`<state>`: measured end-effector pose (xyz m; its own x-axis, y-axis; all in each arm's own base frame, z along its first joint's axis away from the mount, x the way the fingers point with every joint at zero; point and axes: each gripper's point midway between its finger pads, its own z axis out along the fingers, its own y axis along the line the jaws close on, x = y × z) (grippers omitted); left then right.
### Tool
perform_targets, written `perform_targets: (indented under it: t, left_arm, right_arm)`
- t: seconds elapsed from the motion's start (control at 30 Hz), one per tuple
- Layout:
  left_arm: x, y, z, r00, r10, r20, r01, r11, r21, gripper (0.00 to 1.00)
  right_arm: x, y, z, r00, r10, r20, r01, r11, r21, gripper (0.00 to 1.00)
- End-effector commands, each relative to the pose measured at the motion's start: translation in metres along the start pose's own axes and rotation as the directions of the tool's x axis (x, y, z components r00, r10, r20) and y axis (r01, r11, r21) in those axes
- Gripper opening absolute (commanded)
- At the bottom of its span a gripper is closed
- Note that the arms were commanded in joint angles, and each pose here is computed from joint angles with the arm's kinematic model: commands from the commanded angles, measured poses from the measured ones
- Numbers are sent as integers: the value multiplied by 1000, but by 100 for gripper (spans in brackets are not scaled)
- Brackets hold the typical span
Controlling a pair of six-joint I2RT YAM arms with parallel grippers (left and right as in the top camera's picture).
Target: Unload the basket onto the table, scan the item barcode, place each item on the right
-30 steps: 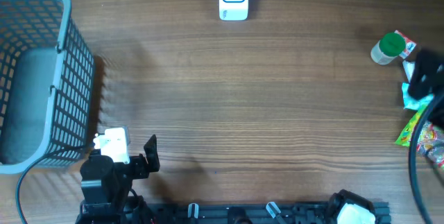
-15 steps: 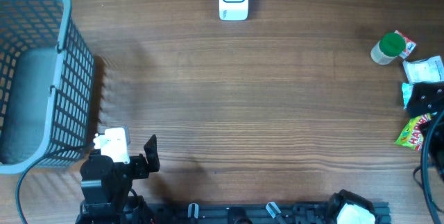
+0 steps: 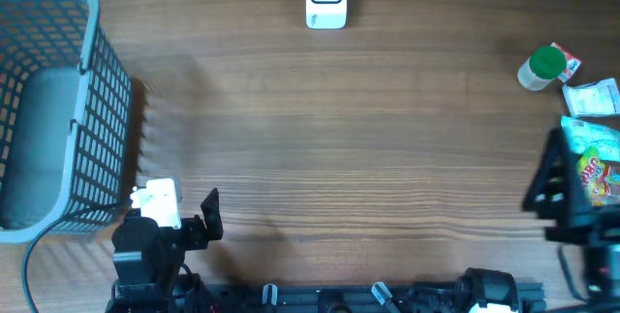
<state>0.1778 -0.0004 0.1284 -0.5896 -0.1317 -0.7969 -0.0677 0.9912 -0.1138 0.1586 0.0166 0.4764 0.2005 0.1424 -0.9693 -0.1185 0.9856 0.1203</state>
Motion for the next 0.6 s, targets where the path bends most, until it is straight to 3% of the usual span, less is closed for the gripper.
perform_targets:
  t: [0.0, 0.23, 0.57]
  left_arm:
    - [0, -1, 0, 1000, 2, 5, -2, 1000, 8, 100]
    - [0, -1, 0, 1000, 2, 5, -2, 1000, 8, 100]
    - [0, -1, 0, 1000, 2, 5, -2, 1000, 8, 100]
  right_arm:
    - [61, -3, 1, 997, -72, 4, 72, 996, -45, 100]
    - [151, -15, 9, 995, -47, 86, 53, 996, -76, 100]
    - [245, -35, 22, 997, -14, -77, 11, 999, -39, 100]
